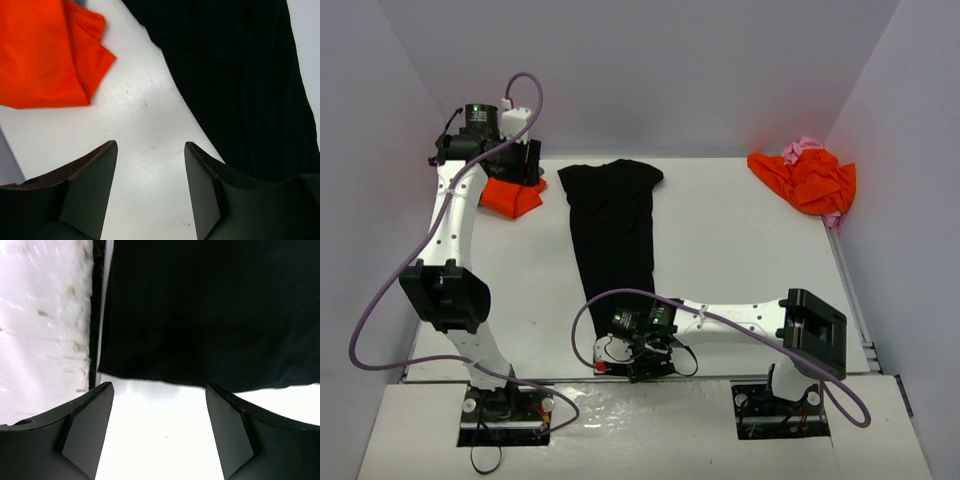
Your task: Fold and stack the t-shirts
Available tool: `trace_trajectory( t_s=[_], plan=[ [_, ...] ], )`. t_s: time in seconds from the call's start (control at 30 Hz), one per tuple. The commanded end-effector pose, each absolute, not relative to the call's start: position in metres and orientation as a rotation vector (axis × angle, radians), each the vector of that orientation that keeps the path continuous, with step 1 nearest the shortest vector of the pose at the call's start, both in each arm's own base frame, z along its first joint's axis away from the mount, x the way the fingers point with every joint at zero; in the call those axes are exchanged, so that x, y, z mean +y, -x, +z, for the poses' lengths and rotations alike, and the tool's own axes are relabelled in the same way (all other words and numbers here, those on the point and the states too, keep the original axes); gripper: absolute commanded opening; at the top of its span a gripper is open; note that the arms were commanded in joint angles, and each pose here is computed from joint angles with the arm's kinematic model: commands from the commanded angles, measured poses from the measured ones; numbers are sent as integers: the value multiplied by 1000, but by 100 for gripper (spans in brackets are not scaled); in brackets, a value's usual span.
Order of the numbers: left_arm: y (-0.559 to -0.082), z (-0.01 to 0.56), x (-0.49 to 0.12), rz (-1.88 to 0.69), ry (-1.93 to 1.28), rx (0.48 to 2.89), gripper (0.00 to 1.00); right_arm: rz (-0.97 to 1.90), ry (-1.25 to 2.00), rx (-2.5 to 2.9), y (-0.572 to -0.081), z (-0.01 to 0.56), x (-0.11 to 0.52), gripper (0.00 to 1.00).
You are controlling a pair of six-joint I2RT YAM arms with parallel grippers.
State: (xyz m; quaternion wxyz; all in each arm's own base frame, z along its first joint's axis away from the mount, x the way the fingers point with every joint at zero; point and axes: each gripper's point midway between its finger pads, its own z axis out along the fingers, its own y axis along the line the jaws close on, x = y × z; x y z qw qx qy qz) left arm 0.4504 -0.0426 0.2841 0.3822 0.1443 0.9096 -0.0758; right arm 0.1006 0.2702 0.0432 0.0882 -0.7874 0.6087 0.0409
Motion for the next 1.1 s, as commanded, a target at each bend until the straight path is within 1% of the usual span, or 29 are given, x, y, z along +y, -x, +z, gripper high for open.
trace_trajectory(
  t_s=[0.0, 0.13, 0.27, 0.43, 0.53, 0.57, 0.67, 0.87, 0.97, 1.07],
  plan=[
    [-419, 292, -61, -283, -483, 2246, 52, 143, 2213, 1811, -110, 54, 267, 72],
    [-423, 275, -48, -227, -431, 2286, 52, 129, 2259, 1774, -105, 42, 276, 72],
    [-427, 279, -46, -215, -402, 2266, 52, 15, 2311, 1673, -98, 40, 286, 72],
    [-423, 280, -44, -202, -399, 2270, 52, -14, 2320, 1662, -97, 44, 292, 72],
    [-415, 279, -52, -246, -443, 2260, 39, -14, 2326, 1667, -95, 47, 288, 73],
    [-411, 279, -53, -255, -456, 2258, 37, -10, 2323, 1665, -95, 48, 288, 73],
    [-396, 280, -60, -268, -500, 2249, 36, 21, 2338, 1686, -89, 40, 282, 73],
    [-387, 275, -57, -256, -497, 2267, 37, 101, 2382, 1644, -71, 40, 299, 72],
    [-376, 278, -66, -315, -545, 2250, 35, 137, 2398, 1656, -64, 45, 299, 72],
    [-355, 267, -81, -408, -663, 2283, 35, 104, 2412, 1652, -66, 38, 292, 72]
  ],
)
